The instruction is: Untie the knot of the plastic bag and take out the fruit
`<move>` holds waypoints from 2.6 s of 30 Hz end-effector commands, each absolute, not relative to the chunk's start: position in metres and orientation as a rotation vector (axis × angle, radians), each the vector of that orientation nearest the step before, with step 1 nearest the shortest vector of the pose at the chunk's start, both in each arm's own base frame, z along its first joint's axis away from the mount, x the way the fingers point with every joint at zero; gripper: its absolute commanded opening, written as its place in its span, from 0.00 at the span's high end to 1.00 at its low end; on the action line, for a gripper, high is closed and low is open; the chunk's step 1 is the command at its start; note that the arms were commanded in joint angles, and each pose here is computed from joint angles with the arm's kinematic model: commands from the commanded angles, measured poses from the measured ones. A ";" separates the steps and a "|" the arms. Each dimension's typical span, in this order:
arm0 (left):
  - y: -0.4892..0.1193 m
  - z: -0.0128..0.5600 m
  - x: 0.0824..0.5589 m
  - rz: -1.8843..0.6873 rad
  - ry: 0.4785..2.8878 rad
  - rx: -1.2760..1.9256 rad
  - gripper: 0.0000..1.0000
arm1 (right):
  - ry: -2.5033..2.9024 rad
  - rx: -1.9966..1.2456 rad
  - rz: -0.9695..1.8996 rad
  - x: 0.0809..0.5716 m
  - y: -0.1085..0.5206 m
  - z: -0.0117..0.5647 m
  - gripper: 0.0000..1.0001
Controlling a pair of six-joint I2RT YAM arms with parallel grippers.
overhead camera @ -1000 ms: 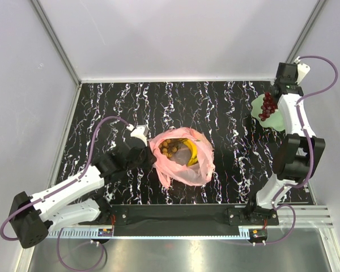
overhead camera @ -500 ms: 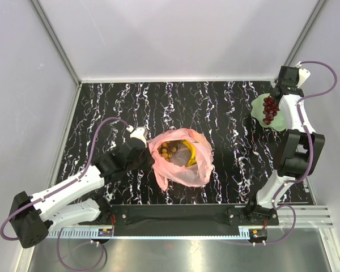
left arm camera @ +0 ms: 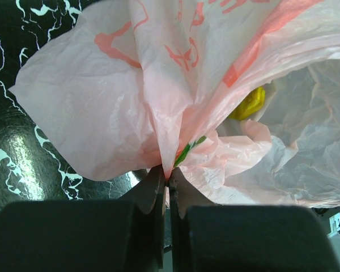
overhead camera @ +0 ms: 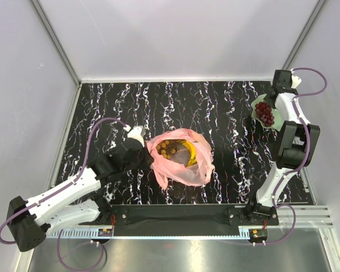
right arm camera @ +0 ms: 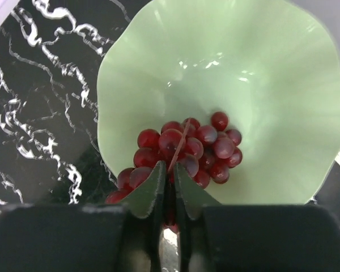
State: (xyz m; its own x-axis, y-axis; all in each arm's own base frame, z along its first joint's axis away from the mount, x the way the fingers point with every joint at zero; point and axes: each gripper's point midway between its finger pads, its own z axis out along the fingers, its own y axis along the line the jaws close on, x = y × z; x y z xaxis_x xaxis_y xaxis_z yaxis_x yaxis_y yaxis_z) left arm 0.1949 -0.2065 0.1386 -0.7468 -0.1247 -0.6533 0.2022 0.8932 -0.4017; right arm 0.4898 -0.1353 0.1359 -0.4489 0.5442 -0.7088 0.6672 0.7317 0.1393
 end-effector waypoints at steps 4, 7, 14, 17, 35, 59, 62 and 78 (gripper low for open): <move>-0.209 0.172 0.207 -0.646 2.217 0.022 0.96 | 2.080 0.935 -0.258 0.498 -0.148 0.164 0.49; -0.211 0.169 0.208 -0.655 2.215 0.026 0.96 | 2.062 0.928 -0.243 0.495 -0.146 0.178 0.25; -0.215 0.152 0.205 -0.668 2.234 0.045 0.97 | 1.906 0.809 -0.063 0.485 -0.122 0.274 0.00; -0.213 0.140 0.205 -0.647 2.248 0.048 0.98 | 1.821 0.593 0.223 0.467 -0.070 0.349 0.00; -0.206 0.084 0.204 -0.552 2.328 0.053 1.00 | 1.790 -0.542 1.212 0.220 0.260 0.382 0.22; -0.289 0.088 0.202 -1.043 2.218 -0.061 1.00 | 2.237 -0.242 0.679 0.163 0.333 0.247 0.59; -0.308 0.095 0.202 -1.102 2.201 -0.060 1.00 | 2.281 -0.137 0.541 0.163 0.308 0.227 0.59; -0.351 0.113 0.202 -1.143 2.202 -0.012 1.00 | 2.081 0.221 0.389 0.186 0.236 0.176 0.49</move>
State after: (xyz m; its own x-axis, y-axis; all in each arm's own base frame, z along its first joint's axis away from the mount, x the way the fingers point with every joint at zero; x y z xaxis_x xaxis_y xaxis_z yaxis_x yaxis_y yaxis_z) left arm 0.1950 -0.3350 0.0923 -0.8130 -0.2693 -0.5163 0.2397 0.6533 -0.7182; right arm 0.1605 0.2408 0.1574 -0.6606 0.1617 -0.7331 -0.1006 0.9487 0.2999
